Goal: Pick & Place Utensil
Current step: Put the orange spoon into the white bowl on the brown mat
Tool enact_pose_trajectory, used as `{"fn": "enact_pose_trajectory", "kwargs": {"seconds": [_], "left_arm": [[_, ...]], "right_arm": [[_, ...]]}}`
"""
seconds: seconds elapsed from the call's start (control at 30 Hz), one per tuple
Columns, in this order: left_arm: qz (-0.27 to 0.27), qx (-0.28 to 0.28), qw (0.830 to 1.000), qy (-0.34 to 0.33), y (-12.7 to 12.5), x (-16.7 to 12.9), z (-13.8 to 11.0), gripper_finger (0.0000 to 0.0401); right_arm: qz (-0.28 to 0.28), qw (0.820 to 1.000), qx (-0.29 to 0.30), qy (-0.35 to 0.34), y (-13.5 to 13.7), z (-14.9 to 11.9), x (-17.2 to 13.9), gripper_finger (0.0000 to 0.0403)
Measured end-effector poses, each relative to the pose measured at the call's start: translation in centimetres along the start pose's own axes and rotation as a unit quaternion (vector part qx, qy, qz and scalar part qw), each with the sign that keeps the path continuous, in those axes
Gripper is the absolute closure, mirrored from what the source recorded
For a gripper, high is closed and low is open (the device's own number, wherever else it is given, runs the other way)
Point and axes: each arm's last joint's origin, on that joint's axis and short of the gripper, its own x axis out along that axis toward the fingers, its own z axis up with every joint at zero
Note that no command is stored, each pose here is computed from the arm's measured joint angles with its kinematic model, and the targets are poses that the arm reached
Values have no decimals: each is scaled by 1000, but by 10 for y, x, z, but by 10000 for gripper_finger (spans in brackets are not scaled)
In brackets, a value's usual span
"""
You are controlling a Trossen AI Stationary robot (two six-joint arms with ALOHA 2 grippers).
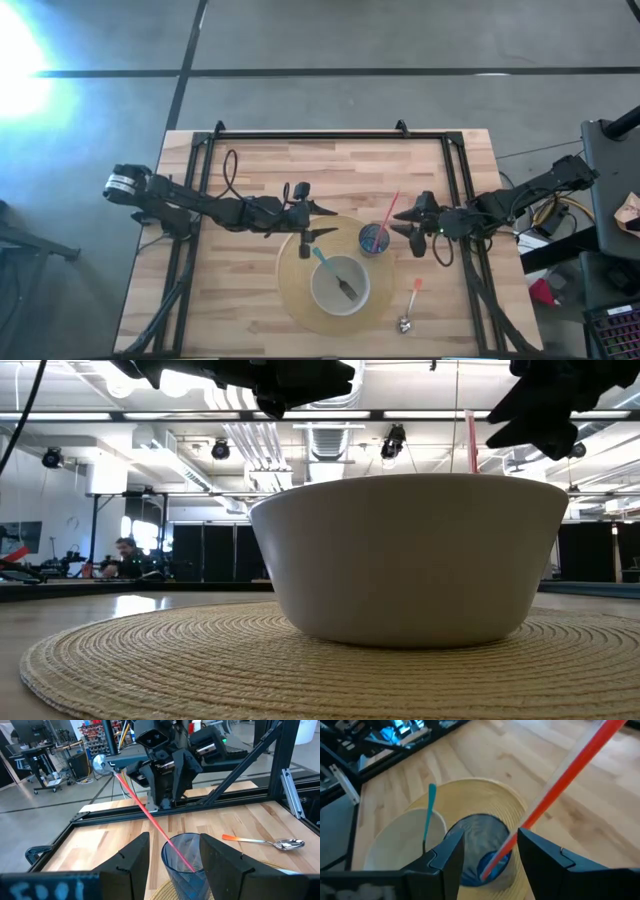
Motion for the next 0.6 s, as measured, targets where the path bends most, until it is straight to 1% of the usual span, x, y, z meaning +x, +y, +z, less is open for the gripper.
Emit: {"fn": "enact_pose_trajectory", "kwargs": {"seconds": [0.2, 0.47, 0.6], "left_arm": [[0, 0, 1000, 0, 0, 0, 0, 233], [0, 0, 1000, 0, 0, 0, 0, 233], [0, 0, 1000, 0, 0, 0, 0, 233]], "right_arm": [[10, 999, 11, 40, 1, 2, -4, 223], [68, 992, 45, 100, 7, -1, -6, 223], [90, 987, 61, 117, 14, -2, -11, 223]]}}
